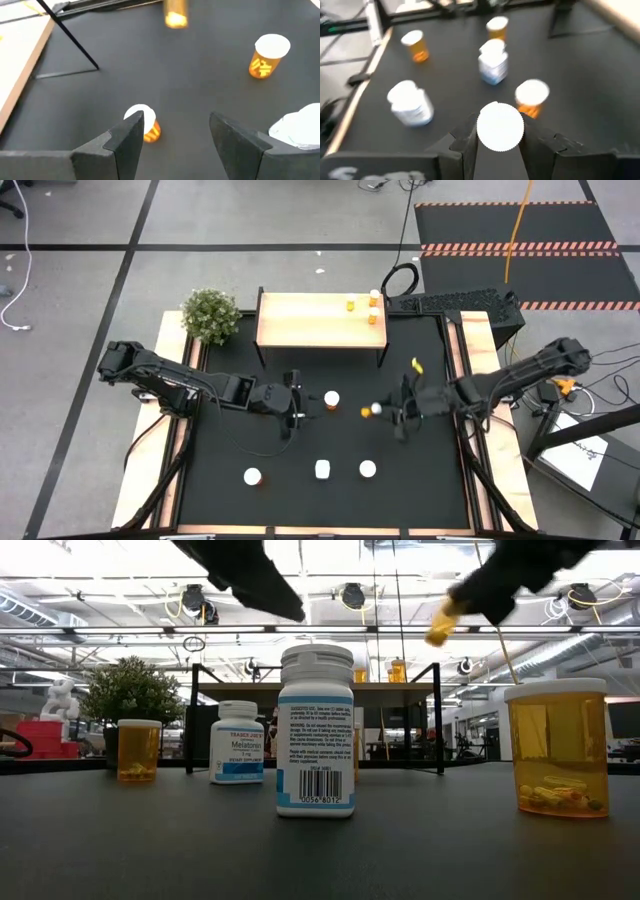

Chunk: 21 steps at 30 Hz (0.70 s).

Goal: Pick and place medicine bottles onto shelf by color
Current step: Put the small orange pill bottle on the shelf aligned with the other small orange pill bottle

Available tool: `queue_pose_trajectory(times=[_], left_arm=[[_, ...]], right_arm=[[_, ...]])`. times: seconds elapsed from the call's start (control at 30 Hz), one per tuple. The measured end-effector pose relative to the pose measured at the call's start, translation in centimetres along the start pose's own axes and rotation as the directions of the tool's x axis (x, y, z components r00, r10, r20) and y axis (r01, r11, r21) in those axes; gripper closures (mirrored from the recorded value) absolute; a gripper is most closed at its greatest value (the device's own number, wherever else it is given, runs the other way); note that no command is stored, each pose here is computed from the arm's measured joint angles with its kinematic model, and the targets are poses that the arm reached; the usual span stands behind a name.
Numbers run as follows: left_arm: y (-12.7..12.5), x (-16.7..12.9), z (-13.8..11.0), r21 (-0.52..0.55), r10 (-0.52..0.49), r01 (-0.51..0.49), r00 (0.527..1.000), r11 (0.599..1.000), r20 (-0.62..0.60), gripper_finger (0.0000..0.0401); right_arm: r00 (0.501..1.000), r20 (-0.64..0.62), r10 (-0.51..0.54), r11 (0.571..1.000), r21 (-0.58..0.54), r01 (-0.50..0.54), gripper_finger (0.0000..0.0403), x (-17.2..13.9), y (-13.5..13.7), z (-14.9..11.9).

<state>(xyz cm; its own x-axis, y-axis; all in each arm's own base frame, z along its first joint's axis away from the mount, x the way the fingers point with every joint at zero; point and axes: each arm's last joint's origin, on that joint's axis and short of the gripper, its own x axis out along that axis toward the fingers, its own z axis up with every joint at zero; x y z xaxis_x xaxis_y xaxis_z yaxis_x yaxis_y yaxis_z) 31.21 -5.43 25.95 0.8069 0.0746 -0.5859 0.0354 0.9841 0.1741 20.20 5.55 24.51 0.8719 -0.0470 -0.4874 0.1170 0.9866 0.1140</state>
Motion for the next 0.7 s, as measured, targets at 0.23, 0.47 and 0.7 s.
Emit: queue_pose_trajectory(times=[0.23, 0.47, 0.7], left_arm=[[-0.3, 0.9, -2.4, -0.007, 0.007, -0.007, 1.000, 1.000, -0.019, 0.0174], [-0.5, 1.7, -4.5, -0.025, 0.012, -0.012, 1.000, 1.000, 0.012, 0.0174], [-0.5, 1.7, -4.5, -0.022, 0.012, -0.012, 1.000, 1.000, 0.024, 0.0174]], right_arm=[[0.986, 0.048, -0.161, 0.985, -0.053, 0.164, 0.0285, -0.9, -3.2, 5.1], [0.951, 0.031, -0.307, 0.946, -0.104, 0.308, 0.0285, -1.7, -6.6, 9.2], [0.934, -0.018, -0.356, 0.923, -0.165, 0.348, 0.0285, 0.1, -9.6, 12.7]])
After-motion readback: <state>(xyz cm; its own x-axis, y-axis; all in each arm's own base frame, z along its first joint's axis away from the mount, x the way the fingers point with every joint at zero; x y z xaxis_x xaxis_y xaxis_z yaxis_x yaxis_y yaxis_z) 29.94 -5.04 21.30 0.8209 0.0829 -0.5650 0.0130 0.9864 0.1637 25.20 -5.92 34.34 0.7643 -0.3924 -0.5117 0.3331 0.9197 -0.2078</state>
